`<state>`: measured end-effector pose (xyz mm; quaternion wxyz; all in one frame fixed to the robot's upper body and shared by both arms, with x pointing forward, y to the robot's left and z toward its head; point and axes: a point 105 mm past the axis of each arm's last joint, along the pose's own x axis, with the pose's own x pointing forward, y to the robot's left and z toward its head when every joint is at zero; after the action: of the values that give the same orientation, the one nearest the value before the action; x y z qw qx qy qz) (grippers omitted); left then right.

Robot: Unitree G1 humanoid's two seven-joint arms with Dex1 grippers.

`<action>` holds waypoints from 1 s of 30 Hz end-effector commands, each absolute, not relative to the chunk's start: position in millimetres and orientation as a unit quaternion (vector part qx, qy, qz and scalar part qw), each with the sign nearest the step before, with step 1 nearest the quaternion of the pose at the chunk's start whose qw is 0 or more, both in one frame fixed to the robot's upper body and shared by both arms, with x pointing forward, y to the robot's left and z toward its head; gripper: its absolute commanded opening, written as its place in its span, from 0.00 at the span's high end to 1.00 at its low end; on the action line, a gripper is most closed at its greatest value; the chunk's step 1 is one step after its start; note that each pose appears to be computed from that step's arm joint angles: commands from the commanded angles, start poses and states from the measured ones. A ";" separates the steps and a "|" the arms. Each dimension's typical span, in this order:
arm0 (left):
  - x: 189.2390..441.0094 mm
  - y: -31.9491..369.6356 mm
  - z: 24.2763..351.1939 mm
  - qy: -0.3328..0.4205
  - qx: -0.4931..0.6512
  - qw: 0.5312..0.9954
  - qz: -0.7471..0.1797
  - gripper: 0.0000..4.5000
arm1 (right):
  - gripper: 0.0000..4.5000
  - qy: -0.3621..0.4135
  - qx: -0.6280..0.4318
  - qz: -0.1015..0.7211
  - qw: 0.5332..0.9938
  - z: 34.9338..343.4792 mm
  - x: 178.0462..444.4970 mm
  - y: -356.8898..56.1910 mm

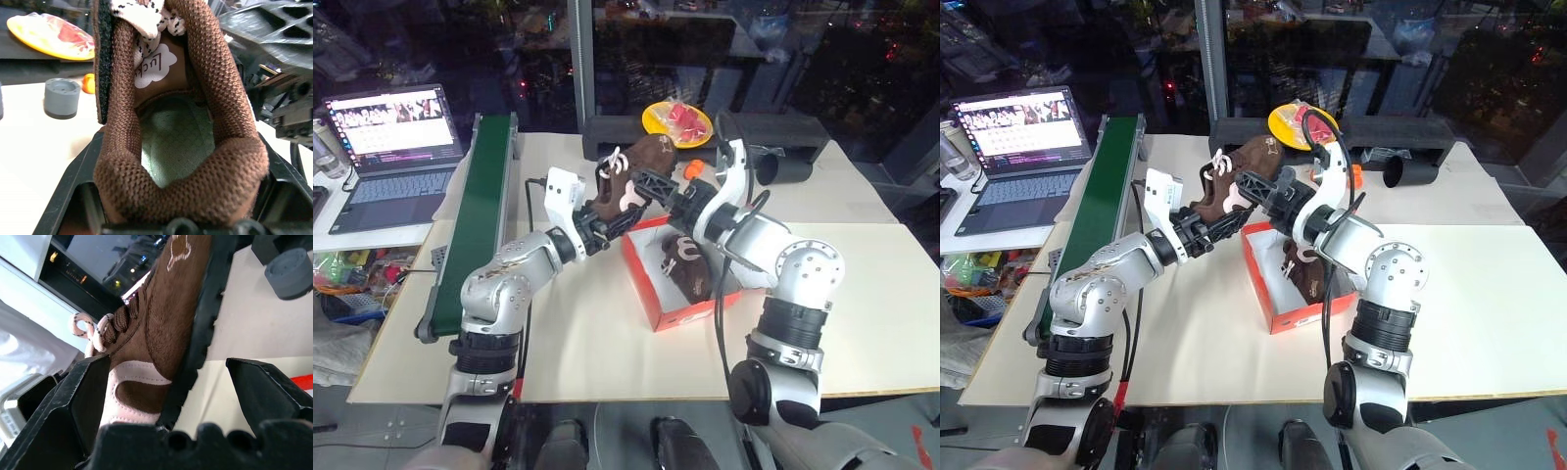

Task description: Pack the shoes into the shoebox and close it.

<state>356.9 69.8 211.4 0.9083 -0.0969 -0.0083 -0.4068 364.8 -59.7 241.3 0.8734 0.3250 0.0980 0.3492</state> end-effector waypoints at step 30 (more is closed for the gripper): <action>319.5 94.9 179.3 0.052 0.076 0.860 -0.502 0.01 | 0.77 0.165 0.055 0.213 0.961 228.3 378.2 -123.7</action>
<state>327.8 100.9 169.4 0.8722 0.0503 0.0764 -0.4804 382.4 -125.4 230.5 0.9627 0.0900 0.1471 0.2084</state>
